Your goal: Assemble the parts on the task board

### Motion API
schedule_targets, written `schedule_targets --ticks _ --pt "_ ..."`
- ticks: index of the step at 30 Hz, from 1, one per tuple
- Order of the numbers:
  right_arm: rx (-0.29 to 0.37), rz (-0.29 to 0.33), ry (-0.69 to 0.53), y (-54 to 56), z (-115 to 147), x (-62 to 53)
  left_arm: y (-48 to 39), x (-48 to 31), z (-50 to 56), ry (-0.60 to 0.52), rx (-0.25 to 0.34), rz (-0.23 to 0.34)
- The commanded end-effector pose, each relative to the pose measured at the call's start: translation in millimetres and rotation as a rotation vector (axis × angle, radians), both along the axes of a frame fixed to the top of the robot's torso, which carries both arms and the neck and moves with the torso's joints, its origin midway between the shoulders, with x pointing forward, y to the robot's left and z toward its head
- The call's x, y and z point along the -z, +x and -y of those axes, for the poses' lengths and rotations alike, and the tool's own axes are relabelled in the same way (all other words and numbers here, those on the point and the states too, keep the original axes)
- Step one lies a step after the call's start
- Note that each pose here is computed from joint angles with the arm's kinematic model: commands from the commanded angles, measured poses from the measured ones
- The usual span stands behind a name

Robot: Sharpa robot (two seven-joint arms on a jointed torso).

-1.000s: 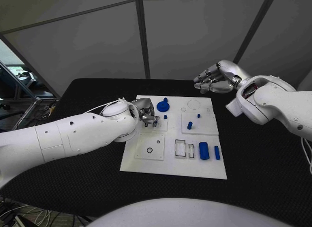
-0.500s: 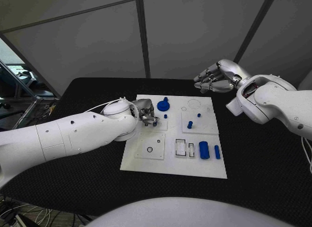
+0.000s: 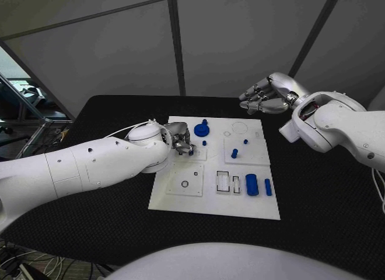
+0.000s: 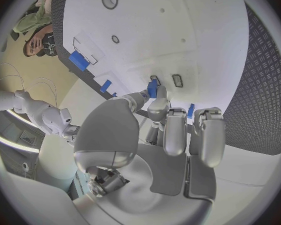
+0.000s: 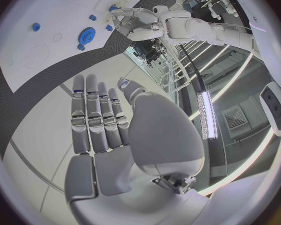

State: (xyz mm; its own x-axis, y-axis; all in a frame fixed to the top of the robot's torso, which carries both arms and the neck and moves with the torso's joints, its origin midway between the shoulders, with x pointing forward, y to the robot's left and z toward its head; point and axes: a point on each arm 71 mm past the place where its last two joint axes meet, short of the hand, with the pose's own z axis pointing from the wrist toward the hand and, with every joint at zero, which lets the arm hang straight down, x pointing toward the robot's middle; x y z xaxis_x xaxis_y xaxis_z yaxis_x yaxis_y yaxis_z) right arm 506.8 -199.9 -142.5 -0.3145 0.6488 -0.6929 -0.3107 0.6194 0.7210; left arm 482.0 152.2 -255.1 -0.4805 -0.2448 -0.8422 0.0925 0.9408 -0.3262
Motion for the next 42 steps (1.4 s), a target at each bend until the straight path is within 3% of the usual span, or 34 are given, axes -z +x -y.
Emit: schedule_targets --ticks 1,17,42 --pt "-0.012 0.007 0.001 -0.1 -1.1 -1.9 -0.9 1.4 0.1 0.020 0.008 -0.014" --pt "-0.015 0.004 0.000 -0.1 -1.5 -1.5 -5.1 2.5 0.6 0.034 0.022 -0.042" --pt "-0.019 0.004 0.002 -0.2 -3.4 -1.6 -3.2 7.0 1.3 0.041 0.009 -0.092"
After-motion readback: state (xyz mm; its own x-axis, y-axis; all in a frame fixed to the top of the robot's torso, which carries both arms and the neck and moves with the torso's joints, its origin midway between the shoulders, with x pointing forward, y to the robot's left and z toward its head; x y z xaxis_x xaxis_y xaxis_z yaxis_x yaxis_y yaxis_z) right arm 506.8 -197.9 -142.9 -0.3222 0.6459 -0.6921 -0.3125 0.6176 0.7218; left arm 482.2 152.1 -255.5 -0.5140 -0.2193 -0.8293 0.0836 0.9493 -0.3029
